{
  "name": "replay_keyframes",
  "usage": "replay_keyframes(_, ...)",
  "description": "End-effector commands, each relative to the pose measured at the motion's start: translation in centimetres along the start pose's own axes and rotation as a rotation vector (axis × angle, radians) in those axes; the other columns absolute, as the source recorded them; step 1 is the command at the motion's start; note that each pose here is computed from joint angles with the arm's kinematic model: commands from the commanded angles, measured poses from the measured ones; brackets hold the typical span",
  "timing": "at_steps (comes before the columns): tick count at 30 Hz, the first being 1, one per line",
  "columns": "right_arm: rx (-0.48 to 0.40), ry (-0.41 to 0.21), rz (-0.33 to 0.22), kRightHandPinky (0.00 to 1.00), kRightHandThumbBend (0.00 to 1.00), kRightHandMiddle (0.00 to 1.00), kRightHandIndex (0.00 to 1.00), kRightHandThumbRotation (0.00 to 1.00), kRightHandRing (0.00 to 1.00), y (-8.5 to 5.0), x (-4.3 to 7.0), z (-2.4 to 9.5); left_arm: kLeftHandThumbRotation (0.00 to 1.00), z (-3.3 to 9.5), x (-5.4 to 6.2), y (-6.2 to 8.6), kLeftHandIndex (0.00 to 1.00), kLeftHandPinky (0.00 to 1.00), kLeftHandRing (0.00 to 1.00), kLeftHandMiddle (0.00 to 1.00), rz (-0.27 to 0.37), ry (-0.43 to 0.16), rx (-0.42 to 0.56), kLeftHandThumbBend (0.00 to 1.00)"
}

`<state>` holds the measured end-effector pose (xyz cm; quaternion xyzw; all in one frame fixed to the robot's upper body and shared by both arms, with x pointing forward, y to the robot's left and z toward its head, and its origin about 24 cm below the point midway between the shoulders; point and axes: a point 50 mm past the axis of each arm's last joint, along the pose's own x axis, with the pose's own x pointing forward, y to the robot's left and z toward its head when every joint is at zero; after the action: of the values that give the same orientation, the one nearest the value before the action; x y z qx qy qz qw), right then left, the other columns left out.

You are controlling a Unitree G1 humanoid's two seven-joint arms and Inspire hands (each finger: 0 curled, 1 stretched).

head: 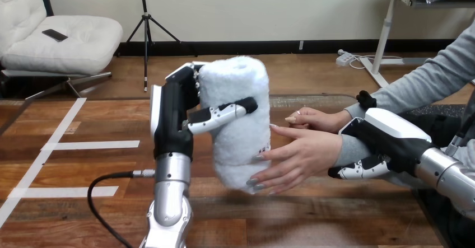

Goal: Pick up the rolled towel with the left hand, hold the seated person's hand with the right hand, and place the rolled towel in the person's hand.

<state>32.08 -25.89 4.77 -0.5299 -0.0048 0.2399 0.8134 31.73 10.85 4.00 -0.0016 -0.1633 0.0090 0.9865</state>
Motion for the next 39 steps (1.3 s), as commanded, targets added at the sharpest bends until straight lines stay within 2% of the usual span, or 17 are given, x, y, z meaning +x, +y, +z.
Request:
replay_keyframes(1, 0.04, -0.076, -0.126, 0.17, 0.53, 0.26, 0.27, 0.25, 0.2, -2.1, 0.6, 1.2, 0.0, 3.3, 3.1, -1.7, 0.41, 0.3, 0.34, 0.39, -0.032, -0.153, -0.037, 0.61)
replay_keyframes(18, 0.043, -0.085, -0.12, 0.2, 0.52, 0.29, 0.32, 0.22, 0.23, -2.2, 0.9, 1.6, 0.0, 3.0, 2.8, -3.0, 0.41, 0.31, 0.34, 0.39, -0.053, -0.129, -0.07, 0.62)
replay_keyframes(39, 0.058, -0.091, -0.12, 0.18, 0.52, 0.27, 0.29, 0.32, 0.22, -2.2, 1.2, 1.8, 0.0, 2.8, 2.2, -4.8, 0.41, 0.31, 0.34, 0.39, -0.082, -0.109, -0.116, 0.63)
